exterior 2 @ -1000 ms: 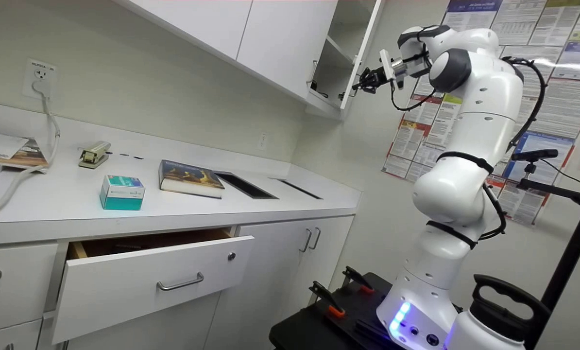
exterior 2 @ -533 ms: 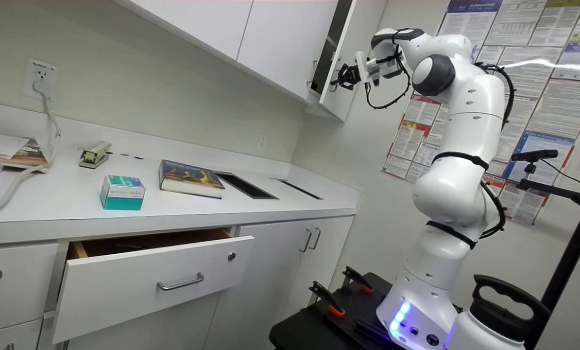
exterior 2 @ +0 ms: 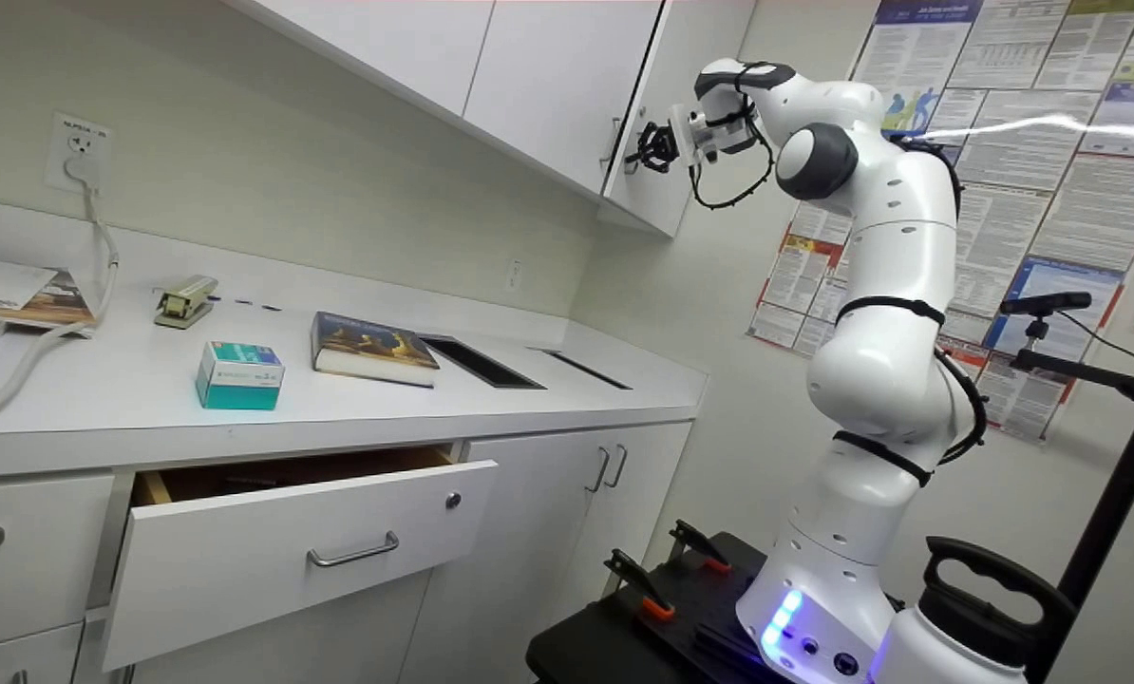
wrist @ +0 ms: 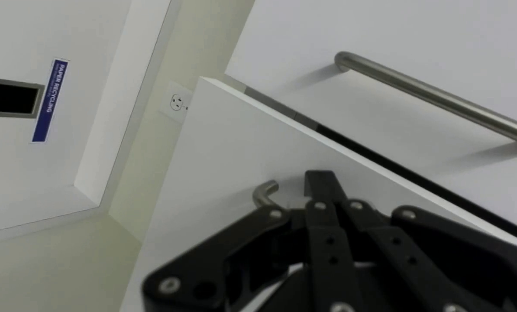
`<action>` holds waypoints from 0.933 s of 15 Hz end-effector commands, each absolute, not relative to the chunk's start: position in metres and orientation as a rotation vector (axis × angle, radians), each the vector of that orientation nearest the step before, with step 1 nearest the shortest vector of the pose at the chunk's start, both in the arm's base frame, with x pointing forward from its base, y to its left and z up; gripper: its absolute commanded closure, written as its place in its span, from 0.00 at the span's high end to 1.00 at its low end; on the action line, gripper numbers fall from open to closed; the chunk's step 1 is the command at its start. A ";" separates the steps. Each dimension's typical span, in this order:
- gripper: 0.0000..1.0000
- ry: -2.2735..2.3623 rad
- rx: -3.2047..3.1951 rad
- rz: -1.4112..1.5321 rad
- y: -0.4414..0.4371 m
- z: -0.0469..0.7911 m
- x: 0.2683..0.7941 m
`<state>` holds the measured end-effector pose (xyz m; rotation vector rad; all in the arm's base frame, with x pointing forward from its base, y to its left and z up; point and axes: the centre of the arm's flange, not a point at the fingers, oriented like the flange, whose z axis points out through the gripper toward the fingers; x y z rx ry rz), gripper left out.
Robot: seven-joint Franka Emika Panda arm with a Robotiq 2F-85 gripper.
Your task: Close the right top cabinet door
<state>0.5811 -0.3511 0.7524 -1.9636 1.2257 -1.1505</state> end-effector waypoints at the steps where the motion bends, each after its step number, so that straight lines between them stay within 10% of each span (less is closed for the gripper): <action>1: 0.00 1.290 -2.022 -1.199 -0.345 0.767 0.544; 14: 0.00 1.639 -2.269 -1.014 -0.371 0.816 0.345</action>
